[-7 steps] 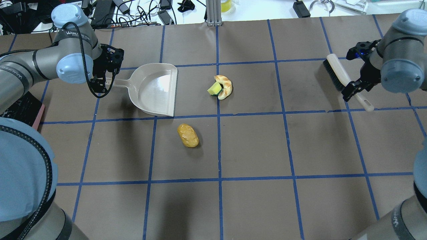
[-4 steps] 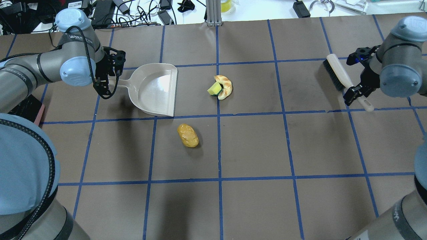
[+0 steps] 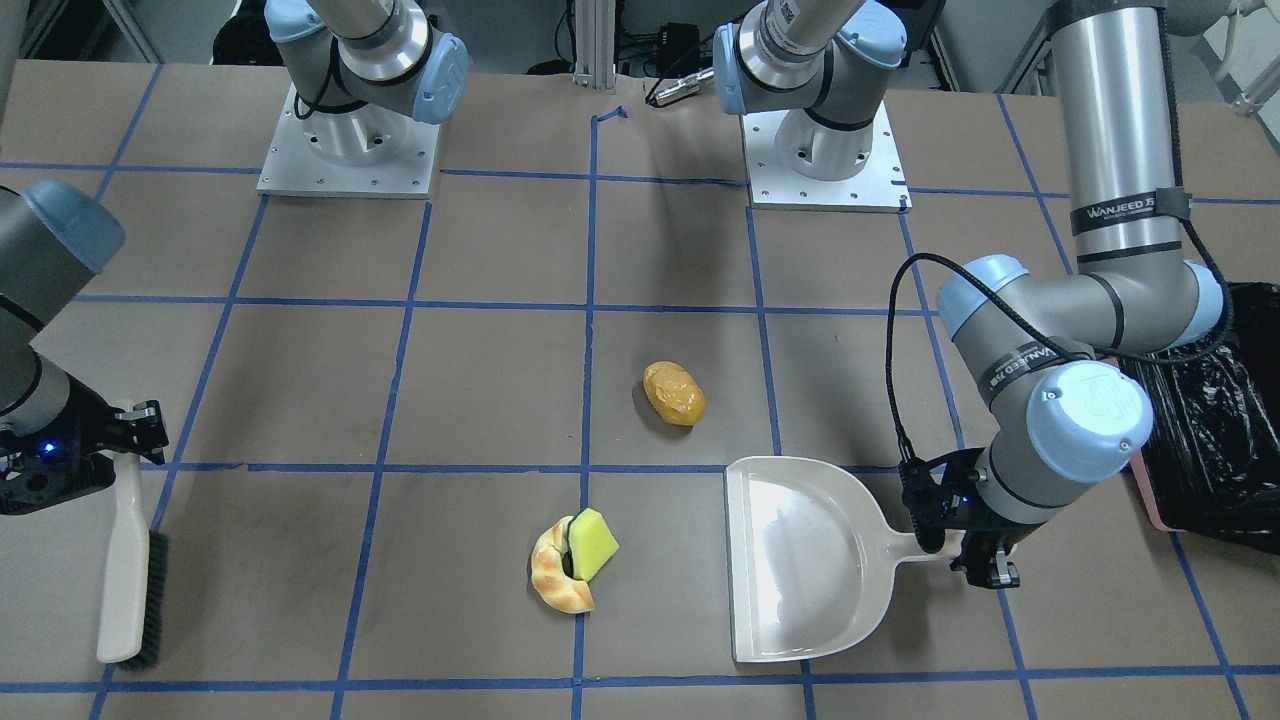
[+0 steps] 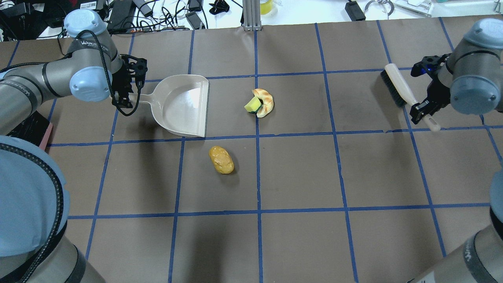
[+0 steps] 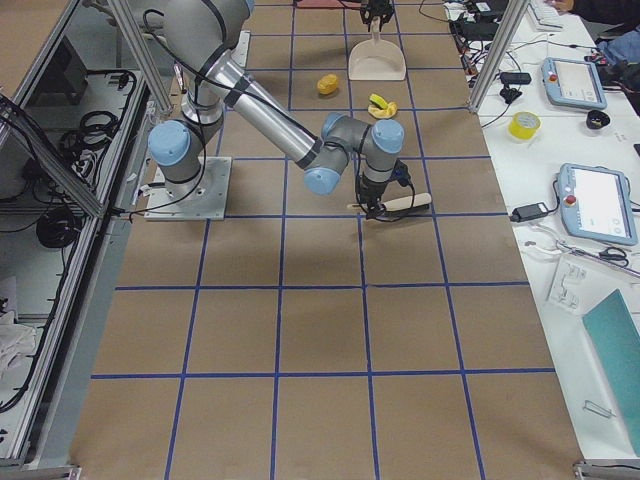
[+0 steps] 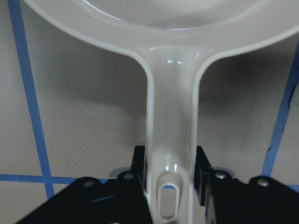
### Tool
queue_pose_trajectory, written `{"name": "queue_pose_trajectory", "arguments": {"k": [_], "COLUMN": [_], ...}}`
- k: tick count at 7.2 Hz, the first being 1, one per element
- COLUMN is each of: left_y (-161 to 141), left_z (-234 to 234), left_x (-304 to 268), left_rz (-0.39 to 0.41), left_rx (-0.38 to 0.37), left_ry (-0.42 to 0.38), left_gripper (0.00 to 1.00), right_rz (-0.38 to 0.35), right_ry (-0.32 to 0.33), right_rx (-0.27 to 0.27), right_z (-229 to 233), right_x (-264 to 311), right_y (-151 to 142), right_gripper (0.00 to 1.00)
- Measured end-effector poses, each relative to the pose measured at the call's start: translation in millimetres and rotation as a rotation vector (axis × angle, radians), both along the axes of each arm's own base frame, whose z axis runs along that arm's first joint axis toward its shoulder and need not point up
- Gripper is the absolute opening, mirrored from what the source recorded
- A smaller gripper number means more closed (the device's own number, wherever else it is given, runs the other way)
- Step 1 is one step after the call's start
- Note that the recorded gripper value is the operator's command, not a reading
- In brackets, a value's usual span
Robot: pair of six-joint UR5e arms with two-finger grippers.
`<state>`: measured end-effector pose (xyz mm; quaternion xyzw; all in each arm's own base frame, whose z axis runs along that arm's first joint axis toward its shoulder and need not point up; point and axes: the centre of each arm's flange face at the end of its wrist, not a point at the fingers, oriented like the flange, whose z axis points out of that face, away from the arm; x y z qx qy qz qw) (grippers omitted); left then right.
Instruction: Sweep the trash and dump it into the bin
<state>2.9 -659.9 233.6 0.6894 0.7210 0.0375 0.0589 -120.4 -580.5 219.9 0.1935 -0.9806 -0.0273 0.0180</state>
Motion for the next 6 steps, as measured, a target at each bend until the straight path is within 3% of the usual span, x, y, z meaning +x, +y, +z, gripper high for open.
{"name": "queue_pose_trajectory", "arguments": {"k": [1, 2, 3, 6], "left_y": [1.3, 1.8, 2.2, 5.2], "left_z": [-0.1, 2.2, 6.4, 13.9], "left_x": [-0.4, -2.6, -8.9, -45.8], "left_rz": [0.004, 0.007, 0.013, -0.011], "left_rx": [0.000, -0.003, -0.008, -0.010], "left_ry": [0.000, -0.002, -0.022, -0.093], "left_gripper": [0.09, 0.04, 0.04, 0.02], "right_rz": [-0.002, -0.002, -0.003, -0.041], "right_ry": [0.001, 0.001, 0.000, -0.006], "right_rx": [-0.004, -0.009, -0.010, 0.007], "right_z": [2.3, 4.9, 6.1, 6.1], "right_x": [0.1, 0.2, 0.4, 0.7], "right_y": [0.0, -0.1, 0.0, 1.0], "right_gripper": [0.50, 0.22, 0.00, 0.00]}}
